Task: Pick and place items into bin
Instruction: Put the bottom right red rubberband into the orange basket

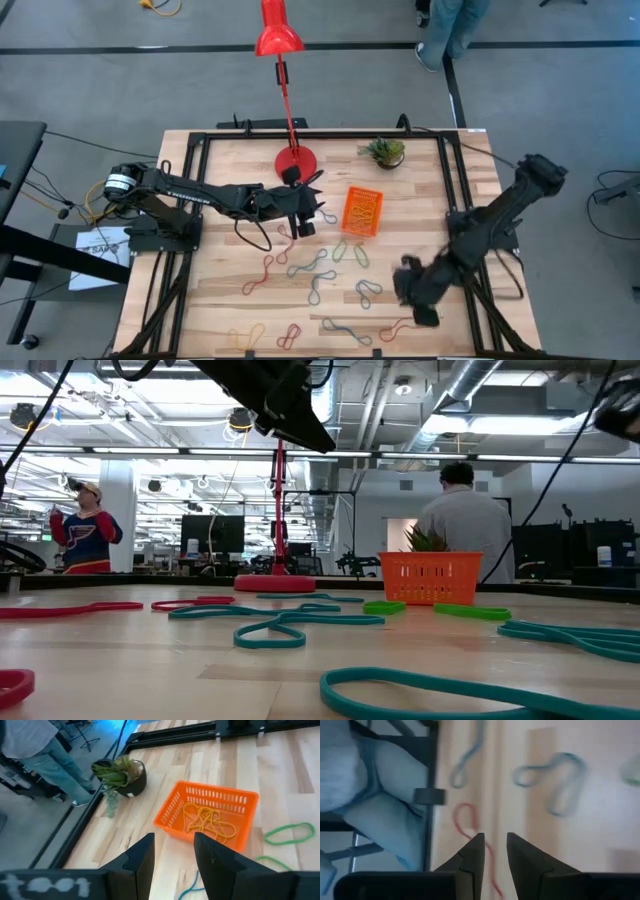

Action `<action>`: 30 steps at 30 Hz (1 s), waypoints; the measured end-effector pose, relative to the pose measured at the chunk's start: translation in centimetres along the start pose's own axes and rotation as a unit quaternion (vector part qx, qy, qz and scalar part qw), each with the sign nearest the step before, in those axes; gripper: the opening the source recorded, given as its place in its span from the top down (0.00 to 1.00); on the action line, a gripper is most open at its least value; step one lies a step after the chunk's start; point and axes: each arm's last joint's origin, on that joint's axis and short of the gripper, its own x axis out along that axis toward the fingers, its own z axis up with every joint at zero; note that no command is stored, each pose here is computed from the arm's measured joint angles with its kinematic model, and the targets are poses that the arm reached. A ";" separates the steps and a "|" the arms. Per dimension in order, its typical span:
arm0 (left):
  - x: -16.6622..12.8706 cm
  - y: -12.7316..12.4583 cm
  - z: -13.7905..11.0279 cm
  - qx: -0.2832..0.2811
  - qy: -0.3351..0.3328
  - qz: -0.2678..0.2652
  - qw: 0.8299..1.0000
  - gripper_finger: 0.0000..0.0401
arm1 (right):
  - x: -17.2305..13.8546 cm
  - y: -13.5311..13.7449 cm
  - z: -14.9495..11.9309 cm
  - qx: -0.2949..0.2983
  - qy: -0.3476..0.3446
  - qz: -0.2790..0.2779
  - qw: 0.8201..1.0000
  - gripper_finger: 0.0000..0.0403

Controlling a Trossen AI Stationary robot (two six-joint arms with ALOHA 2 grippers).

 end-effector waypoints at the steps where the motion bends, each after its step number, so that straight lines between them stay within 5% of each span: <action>1: 0.0 0.0 0.0 -0.001 -0.001 -0.004 1.000 0.68 | 0.9 0.6 -0.3 -0.010 -0.001 0.002 1.000 0.81; 6: 0.0 -0.1 0.0 -0.015 -0.003 -0.026 1.000 0.68 | 4.8 2.3 -2.1 -0.017 0.025 -0.004 1.000 0.81; 14: -0.2 -0.9 0.1 -0.052 -0.006 -0.147 0.988 0.68 | 8.6 2.0 -4.3 -0.007 0.081 -0.054 0.995 0.81; 30: -0.2 -0.9 0.1 -0.059 -0.005 -0.147 0.987 0.68 | 9.6 1.6 -4.8 -0.021 0.078 -0.089 0.993 0.82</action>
